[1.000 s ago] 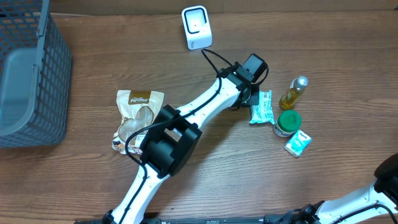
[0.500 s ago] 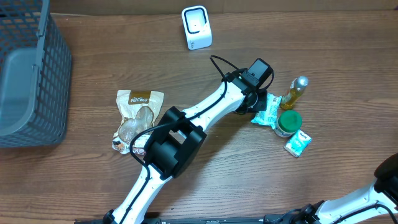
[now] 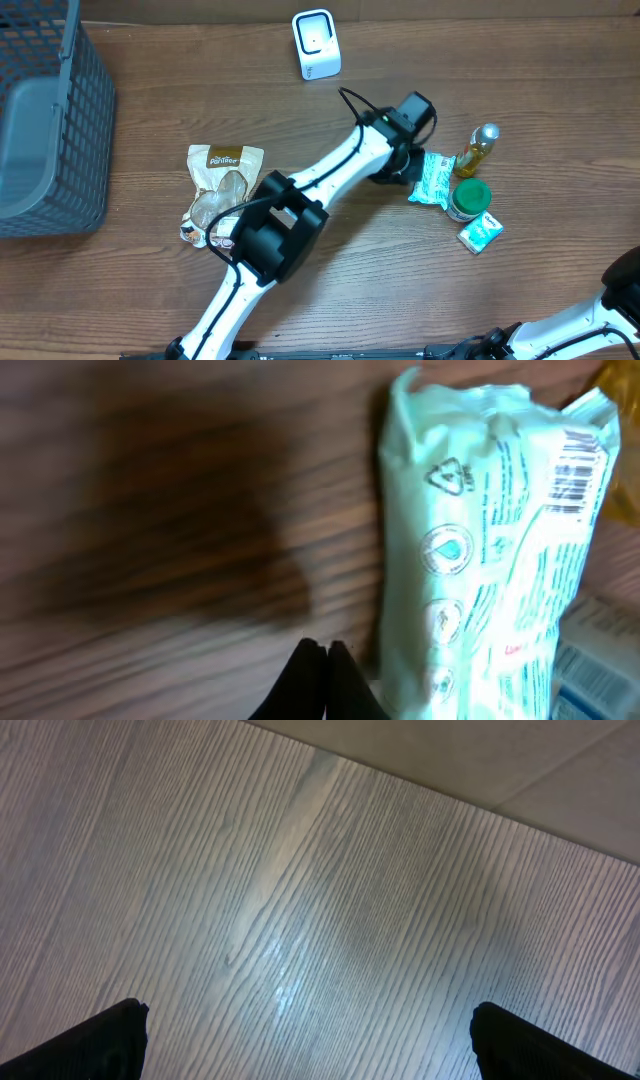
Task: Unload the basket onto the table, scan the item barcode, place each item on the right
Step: 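Move the left gripper left over the PanTree bag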
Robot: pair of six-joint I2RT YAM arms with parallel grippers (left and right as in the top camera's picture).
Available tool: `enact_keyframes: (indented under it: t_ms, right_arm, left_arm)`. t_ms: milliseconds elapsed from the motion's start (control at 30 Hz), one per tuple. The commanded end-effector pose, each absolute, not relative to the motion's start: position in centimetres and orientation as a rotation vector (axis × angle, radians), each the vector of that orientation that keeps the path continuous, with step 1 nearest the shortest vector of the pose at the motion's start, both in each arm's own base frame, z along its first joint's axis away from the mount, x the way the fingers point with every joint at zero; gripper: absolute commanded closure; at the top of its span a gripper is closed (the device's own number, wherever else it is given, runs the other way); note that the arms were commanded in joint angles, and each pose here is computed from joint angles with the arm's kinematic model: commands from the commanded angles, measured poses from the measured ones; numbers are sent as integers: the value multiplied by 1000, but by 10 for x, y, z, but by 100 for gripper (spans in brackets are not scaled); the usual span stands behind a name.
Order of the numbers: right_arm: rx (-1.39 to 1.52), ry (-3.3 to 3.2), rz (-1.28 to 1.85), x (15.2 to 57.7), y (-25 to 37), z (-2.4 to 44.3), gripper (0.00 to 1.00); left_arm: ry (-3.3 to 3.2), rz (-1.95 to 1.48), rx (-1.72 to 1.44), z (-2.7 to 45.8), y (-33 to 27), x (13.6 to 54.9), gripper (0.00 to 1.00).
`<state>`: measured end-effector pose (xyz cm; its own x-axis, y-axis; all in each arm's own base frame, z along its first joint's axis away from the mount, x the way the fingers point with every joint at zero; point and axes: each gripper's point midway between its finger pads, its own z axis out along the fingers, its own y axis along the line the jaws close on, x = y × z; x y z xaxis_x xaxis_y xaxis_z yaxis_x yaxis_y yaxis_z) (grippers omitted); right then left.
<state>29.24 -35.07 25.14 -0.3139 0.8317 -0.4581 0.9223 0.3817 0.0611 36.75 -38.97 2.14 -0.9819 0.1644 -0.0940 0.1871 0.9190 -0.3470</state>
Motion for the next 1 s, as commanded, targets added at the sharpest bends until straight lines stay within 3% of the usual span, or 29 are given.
enact_keyframes:
  t_ms: [0, 300, 667, 967]
  right_arm:
    - [1505, 2207, -311, 291, -351, 261, 0]
    - [1505, 2207, -311, 291, -351, 261, 0]
    - [1505, 2207, -311, 291, -351, 261, 0]
    - [1505, 2207, -311, 291, -351, 261, 0]
  left_arm:
    - [2930, -574, 400, 58, -377, 397, 96]
    - [2987, -493, 420, 106, -321, 409, 96]
    - [3135, -381, 268, 104, -264, 405, 96]
    - [3144, -20, 122, 106, -214, 408, 95]
